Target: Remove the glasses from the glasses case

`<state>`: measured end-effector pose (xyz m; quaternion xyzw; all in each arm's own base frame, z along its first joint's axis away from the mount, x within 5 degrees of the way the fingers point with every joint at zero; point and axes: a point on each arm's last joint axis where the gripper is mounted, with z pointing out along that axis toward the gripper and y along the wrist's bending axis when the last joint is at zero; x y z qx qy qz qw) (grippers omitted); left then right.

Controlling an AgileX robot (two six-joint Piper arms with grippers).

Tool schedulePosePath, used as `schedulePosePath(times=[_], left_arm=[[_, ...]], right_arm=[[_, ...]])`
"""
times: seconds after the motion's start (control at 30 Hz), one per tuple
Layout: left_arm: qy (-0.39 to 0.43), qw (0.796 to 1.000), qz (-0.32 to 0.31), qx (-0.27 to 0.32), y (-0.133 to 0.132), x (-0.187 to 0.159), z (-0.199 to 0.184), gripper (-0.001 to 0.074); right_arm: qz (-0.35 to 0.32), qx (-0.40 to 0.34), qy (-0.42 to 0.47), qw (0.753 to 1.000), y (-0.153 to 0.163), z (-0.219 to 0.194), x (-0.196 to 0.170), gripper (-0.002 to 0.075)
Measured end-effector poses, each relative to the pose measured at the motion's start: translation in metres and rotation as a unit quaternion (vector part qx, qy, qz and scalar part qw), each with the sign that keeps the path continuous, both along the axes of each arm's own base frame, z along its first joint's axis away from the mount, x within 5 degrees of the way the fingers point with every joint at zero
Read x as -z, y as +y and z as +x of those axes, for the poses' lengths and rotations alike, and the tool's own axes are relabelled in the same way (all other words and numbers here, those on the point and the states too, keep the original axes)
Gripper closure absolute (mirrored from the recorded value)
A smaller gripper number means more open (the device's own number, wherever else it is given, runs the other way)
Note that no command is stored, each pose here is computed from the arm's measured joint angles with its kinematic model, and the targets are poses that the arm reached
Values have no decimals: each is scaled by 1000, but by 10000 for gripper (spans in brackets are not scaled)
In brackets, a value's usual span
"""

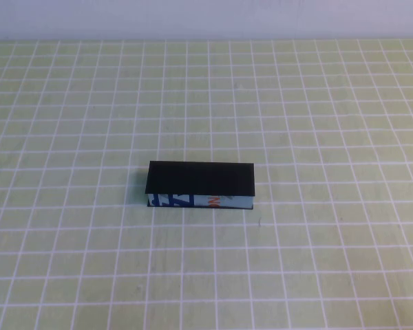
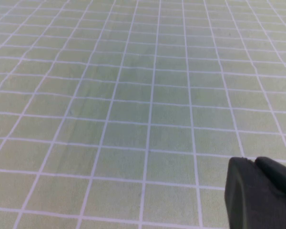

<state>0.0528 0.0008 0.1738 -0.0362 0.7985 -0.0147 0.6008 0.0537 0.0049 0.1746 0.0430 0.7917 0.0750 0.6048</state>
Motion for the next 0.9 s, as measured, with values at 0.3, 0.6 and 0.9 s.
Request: schedulePosePath(times=[0.3, 0.6, 0.9], left_arm=[[0, 1000, 1, 0, 0, 0, 0, 740], [0, 1000, 1, 0, 0, 0, 0, 739], [-10, 1000, 2, 0, 0, -2, 1, 739]], right_arm=[[0, 0, 0, 1000, 0, 0, 0, 743], [0, 0, 0, 1000, 0, 0, 0, 743], [0, 0, 0, 1000, 0, 0, 0, 743]])
